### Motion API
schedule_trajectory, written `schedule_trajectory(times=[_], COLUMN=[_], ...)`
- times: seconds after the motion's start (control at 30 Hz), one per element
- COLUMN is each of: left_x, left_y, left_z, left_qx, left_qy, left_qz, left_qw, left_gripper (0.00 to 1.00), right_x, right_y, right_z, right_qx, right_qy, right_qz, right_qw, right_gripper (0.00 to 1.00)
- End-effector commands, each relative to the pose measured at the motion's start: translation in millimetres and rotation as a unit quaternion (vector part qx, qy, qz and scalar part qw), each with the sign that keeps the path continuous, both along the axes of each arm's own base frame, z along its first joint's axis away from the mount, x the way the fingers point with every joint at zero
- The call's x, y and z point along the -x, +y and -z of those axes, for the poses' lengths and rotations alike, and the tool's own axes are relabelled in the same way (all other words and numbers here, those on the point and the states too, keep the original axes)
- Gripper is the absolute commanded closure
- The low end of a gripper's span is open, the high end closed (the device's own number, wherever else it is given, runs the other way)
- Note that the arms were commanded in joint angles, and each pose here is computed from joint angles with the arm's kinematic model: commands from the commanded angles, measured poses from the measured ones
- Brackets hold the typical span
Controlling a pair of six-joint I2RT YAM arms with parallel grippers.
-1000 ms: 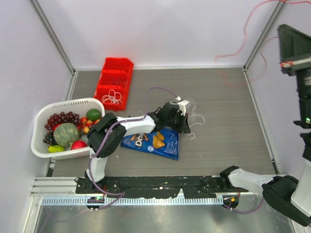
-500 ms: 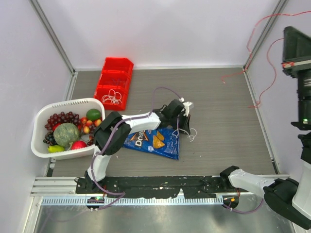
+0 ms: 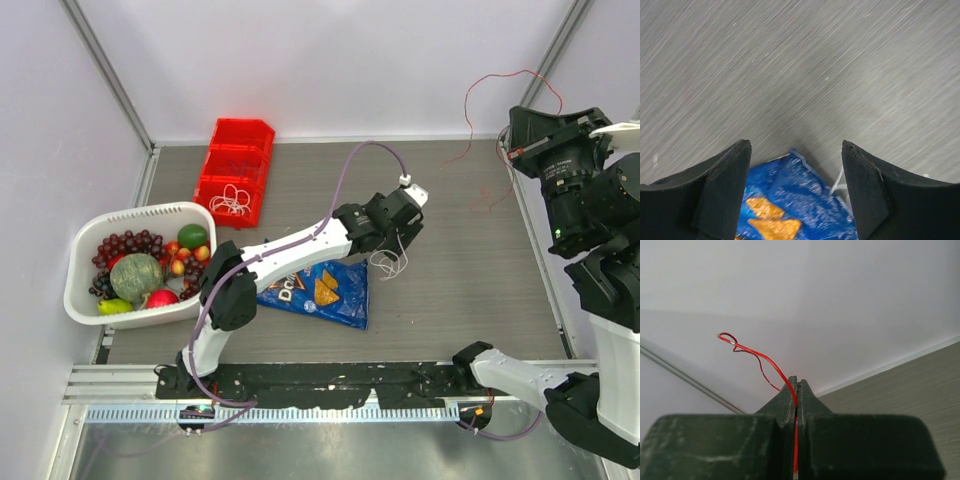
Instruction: Untangle the cables
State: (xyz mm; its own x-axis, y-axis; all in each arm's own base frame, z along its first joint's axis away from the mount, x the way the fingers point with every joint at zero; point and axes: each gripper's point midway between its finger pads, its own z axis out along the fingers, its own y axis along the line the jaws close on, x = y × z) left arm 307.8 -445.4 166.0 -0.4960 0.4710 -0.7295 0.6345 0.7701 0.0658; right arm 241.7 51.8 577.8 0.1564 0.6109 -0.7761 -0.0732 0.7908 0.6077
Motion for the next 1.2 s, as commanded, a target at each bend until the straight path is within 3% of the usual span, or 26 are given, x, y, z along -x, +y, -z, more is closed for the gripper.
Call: schedule_trajectory(times=[0.0, 0.17, 0.27, 0.37, 0.43, 0.5, 0.6, 0.77, 0.87, 0.97, 1.03, 1.17], left_x=[-5, -4, 13, 51, 92, 108, 105, 87, 79, 81, 79, 72], left_y=[40, 42, 38, 22, -1, -10, -4, 25, 29, 26, 28, 34], left_z=[-4, -28, -18, 1, -6, -17, -17, 7, 10, 8, 6, -3], left_qx=[-0.101, -0.121, -0.124, -0.054, 0.055, 0.127, 0.15, 0.075, 0.078, 0.098, 0.1, 0.11], left_qy=[-0.052, -0.073, -0.004, 0.131, 0.223, 0.263, 0.315, 0.363, 0.368, 0.388, 0.38, 0.359], left_qz=[-0.012, -0.007, 0.029, 0.1, 0.196, 0.219, 0.189, 0.079, 0.001, -0.037, -0.052, -0.068], left_qw=[0.993, 0.99, 0.992, 0.985, 0.953, 0.931, 0.918, 0.926, 0.927, 0.916, 0.918, 0.924], left_gripper=[0.21, 0.25, 0.24, 0.24, 0.22, 0.21, 0.23, 0.29, 0.31, 0.34, 0.35, 0.43], right_x=[11, -5, -12, -19, -21, -23, -26, -33, -38, -41, -32, -24], right_y=[-18, -23, -33, -38, -38, -37, -34, -42, -36, -35, -39, -58], right_z=[-9, 32, 73, 108, 128, 140, 152, 199, 258, 324, 372, 403], right_qx=[-0.004, 0.038, 0.065, 0.106, 0.126, 0.134, 0.153, 0.203, 0.211, 0.16, 0.14, 0.162], right_qy=[-0.015, 0.056, 0.129, 0.19, 0.22, 0.234, 0.255, 0.329, 0.402, 0.489, 0.546, 0.577], right_qz=[0.033, 0.071, 0.113, 0.14, 0.144, 0.143, 0.139, 0.154, 0.114, 0.05, 0.031, 0.058], right_qw=[0.999, 0.995, 0.983, 0.966, 0.957, 0.952, 0.945, 0.909, 0.883, 0.856, 0.825, 0.799], right_gripper=[0.99, 0.99, 0.99, 0.99, 0.99, 0.99, 0.99, 0.99, 0.99, 0.99, 0.99, 1.0])
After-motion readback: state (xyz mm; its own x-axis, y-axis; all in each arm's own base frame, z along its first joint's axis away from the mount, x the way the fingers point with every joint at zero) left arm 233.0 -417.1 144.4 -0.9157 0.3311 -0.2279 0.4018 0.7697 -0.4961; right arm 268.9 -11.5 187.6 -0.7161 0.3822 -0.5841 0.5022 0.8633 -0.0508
